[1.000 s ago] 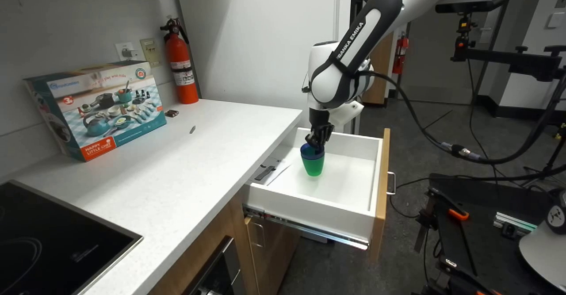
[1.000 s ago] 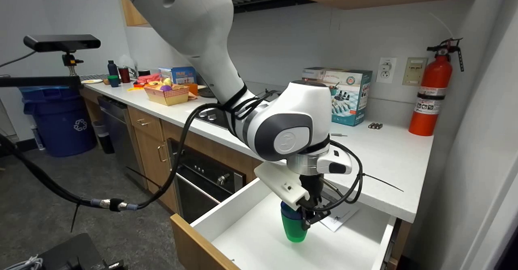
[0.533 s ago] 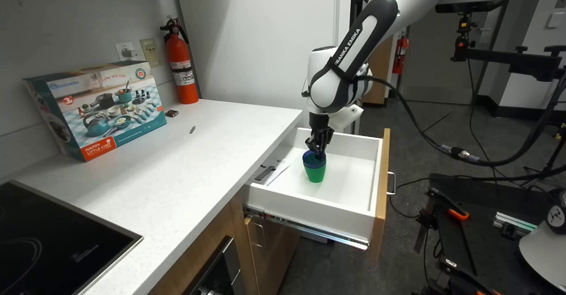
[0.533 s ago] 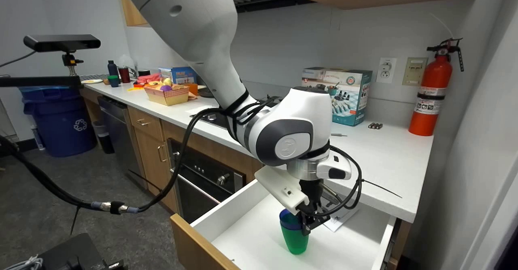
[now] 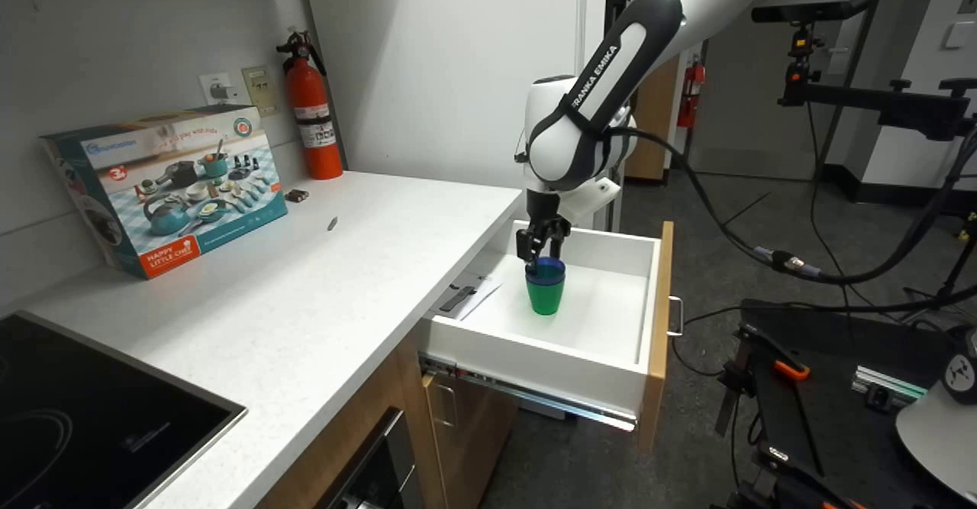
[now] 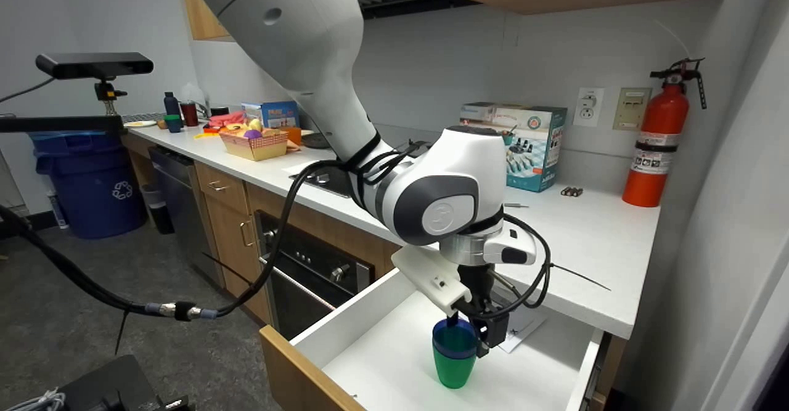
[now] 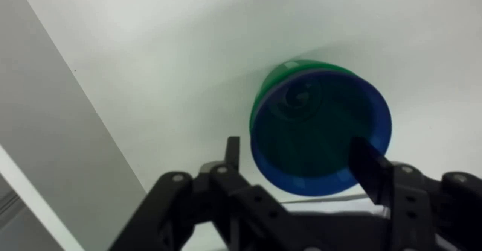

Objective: Put the cup inside the drawer

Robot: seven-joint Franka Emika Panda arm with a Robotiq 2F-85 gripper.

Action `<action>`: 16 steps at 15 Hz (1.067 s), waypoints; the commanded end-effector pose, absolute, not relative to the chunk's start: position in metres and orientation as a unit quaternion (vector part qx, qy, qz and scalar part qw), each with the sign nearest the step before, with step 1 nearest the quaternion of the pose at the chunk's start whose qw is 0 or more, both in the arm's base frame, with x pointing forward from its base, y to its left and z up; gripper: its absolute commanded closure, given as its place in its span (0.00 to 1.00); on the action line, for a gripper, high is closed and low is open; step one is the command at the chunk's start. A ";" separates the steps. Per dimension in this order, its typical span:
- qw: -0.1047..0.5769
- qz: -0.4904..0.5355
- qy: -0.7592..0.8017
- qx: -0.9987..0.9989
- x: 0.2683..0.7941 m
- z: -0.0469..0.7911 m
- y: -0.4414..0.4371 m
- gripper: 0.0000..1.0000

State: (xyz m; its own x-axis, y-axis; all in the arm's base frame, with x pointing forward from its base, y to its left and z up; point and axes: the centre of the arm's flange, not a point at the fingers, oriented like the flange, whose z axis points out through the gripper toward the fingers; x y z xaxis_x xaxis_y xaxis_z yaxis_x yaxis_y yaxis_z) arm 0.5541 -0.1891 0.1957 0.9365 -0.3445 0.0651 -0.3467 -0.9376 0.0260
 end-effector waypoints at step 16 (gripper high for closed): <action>-0.028 0.052 0.004 0.998 0.563 0.411 -0.136 0.00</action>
State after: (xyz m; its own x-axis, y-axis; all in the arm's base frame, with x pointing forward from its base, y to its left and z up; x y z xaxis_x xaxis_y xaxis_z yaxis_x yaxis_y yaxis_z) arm 0.5620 -0.1481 0.3808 0.9876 -0.1132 0.1092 -0.1093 -0.9931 -0.0414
